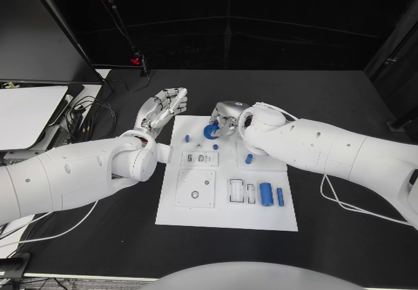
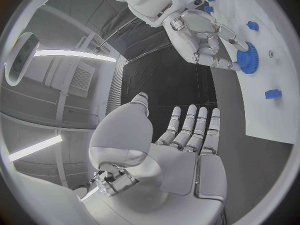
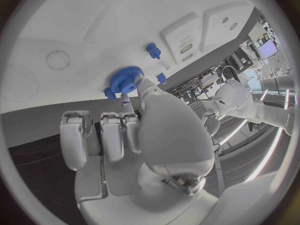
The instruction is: Assemble the parts on the task board
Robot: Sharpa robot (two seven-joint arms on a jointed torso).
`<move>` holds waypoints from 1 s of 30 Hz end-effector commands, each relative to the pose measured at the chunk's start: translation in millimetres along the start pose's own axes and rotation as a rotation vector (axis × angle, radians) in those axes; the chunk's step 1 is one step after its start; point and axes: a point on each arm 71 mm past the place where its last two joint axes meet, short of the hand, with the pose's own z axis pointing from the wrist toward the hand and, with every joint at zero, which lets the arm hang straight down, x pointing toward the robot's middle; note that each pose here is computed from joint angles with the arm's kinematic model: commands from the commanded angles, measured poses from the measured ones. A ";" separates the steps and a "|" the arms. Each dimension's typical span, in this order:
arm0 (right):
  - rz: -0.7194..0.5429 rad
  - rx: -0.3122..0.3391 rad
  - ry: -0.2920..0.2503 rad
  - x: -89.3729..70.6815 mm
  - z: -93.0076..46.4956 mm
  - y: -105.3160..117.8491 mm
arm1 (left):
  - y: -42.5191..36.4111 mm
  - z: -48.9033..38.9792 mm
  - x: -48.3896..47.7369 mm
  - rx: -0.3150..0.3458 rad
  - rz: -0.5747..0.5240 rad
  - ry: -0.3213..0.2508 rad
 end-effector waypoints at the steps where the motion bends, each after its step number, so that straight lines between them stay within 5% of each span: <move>1: -0.010 0.002 0.008 -0.6 -0.2 -0.1 | -14.8 -0.8 1.4 0.198 -0.002 0.011; 18: 0.011 -0.042 -0.060 -2.4 -5.4 0.4 | -14.6 -0.7 1.1 0.197 -0.003 0.012; 23: 0.082 -0.106 -0.180 -11.5 -12.6 1.2 | -14.6 -0.7 0.2 0.197 -0.002 0.011; 30: 0.270 -0.167 -0.376 -32.3 -41.2 -10.4 | -14.0 -0.2 -3.4 0.198 0.003 0.006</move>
